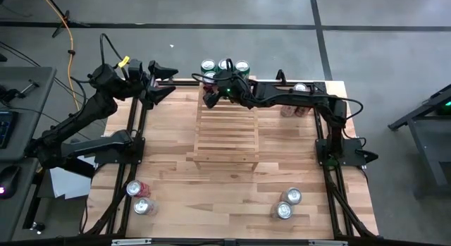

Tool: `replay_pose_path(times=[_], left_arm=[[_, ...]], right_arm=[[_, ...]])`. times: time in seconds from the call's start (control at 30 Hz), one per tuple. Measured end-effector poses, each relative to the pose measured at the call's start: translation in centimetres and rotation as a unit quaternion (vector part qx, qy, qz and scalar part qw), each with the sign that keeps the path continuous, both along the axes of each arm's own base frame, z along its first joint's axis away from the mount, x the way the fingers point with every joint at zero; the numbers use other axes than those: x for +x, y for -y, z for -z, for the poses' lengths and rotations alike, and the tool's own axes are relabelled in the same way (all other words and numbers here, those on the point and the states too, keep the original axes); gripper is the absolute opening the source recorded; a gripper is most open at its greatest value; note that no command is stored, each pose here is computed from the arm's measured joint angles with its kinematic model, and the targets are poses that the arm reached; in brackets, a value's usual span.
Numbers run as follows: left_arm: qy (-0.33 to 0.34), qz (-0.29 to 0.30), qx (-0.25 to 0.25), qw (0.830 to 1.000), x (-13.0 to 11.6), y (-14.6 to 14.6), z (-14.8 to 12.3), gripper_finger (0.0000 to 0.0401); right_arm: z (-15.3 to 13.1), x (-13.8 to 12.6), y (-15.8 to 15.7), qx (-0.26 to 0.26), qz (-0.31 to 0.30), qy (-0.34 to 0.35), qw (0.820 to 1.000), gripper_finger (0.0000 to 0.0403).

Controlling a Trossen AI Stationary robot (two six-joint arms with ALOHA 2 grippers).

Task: Place canned beverage on shelf
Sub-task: Put the bottom right red soda can on the shelf

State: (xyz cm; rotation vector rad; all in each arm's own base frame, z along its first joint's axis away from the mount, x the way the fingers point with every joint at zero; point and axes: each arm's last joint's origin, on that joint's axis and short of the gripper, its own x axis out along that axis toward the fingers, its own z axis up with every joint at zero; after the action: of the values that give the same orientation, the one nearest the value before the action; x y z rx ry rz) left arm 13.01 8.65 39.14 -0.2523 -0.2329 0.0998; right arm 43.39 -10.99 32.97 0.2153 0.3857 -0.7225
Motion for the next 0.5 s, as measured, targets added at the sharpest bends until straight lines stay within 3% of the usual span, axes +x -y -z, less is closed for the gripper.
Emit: replay_pose_path(times=[0.5], left_arm=[[0.004, -0.024, -0.008, 1.000, 0.0, -0.1, 0.0, 0.0381]], right_arm=[[1.5, 0.5, 0.9, 0.010, 0.019, -0.008, 1.000, 0.0277]])
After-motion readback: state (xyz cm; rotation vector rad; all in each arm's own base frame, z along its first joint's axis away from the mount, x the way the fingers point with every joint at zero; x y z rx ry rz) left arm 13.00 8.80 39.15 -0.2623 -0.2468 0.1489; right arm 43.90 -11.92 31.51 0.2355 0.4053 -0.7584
